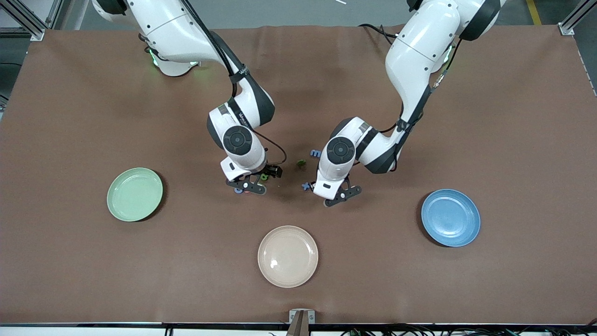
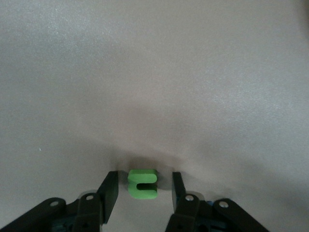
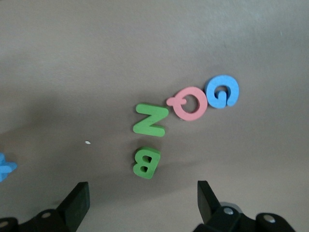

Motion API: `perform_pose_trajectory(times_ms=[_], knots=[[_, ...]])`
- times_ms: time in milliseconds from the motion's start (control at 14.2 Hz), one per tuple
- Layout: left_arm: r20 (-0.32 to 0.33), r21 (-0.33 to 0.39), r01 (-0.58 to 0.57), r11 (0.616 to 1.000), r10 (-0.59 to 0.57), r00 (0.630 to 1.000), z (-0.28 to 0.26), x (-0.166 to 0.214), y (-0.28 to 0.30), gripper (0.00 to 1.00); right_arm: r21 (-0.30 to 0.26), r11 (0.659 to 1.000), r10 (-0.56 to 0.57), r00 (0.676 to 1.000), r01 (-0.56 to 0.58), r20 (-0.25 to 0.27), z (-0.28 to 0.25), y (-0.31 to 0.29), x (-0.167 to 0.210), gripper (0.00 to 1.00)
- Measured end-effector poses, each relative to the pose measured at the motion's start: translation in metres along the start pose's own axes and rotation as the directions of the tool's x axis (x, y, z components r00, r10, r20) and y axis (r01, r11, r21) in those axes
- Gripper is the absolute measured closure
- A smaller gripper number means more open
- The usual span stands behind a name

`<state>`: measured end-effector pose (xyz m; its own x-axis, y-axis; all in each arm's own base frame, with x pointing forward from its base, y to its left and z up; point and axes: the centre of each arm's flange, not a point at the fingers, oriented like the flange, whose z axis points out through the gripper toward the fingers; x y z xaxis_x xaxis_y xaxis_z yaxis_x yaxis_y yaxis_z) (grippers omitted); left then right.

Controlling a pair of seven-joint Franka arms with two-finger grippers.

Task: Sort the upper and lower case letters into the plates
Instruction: 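Grasp the c with the left gripper while the right gripper grasps the B, then release the c with the left gripper while the right gripper lifts the B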

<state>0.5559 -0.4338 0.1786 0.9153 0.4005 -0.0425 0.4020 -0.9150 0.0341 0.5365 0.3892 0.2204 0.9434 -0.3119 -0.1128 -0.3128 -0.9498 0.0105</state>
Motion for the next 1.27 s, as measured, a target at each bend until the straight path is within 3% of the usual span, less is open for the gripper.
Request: perform_pose_trajectory(times_ms=[70,211,634,774,845,1056,1126,1267], knots=[[-0.001,-0.001,0.000,1.000,0.000,1.000,0.000,0.000,0.000,0.51,-0.002,0.999,0.042,0.999,-0.042,0.000,0.002,0.001,0.001,0.01],[-0.001,-0.001,0.000,1.000,0.000,1.000,-0.001,0.000,0.000,0.72,-0.009,0.995,0.101,0.995,-0.101,0.002,0.008,0.003,0.002,0.03],[-0.007,-0.005,0.005,1.000,-0.005,1.000,-0.003,0.005,0.000,0.73,0.001,0.990,0.141,0.990,-0.141,-0.015,0.029,0.006,0.011,0.05],[-0.022,-0.020,0.024,1.000,-0.024,0.999,-0.019,0.019,-0.002,0.73,0.003,0.990,0.141,0.990,-0.141,-0.018,0.034,0.006,0.011,0.19],[-0.029,-0.022,0.042,0.999,-0.043,0.999,-0.035,0.032,-0.006,0.73,0.003,0.990,0.141,0.990,-0.141,-0.018,0.036,0.005,0.011,0.19],[-0.053,-0.006,0.125,0.992,-0.125,0.991,-0.119,0.090,-0.047,0.73,0.001,0.990,0.139,0.990,-0.139,-0.017,0.040,0.005,0.010,0.36],[-0.055,0.007,0.143,0.990,-0.142,0.988,-0.139,0.109,-0.066,0.73,0.001,0.990,0.138,0.990,-0.138,-0.017,0.040,0.004,0.009,0.36],[-0.038,0.054,0.171,0.984,-0.169,0.985,-0.160,0.148,-0.114,0.73,0.001,0.990,0.140,0.990,-0.140,-0.016,0.041,0.004,0.009,0.46]])
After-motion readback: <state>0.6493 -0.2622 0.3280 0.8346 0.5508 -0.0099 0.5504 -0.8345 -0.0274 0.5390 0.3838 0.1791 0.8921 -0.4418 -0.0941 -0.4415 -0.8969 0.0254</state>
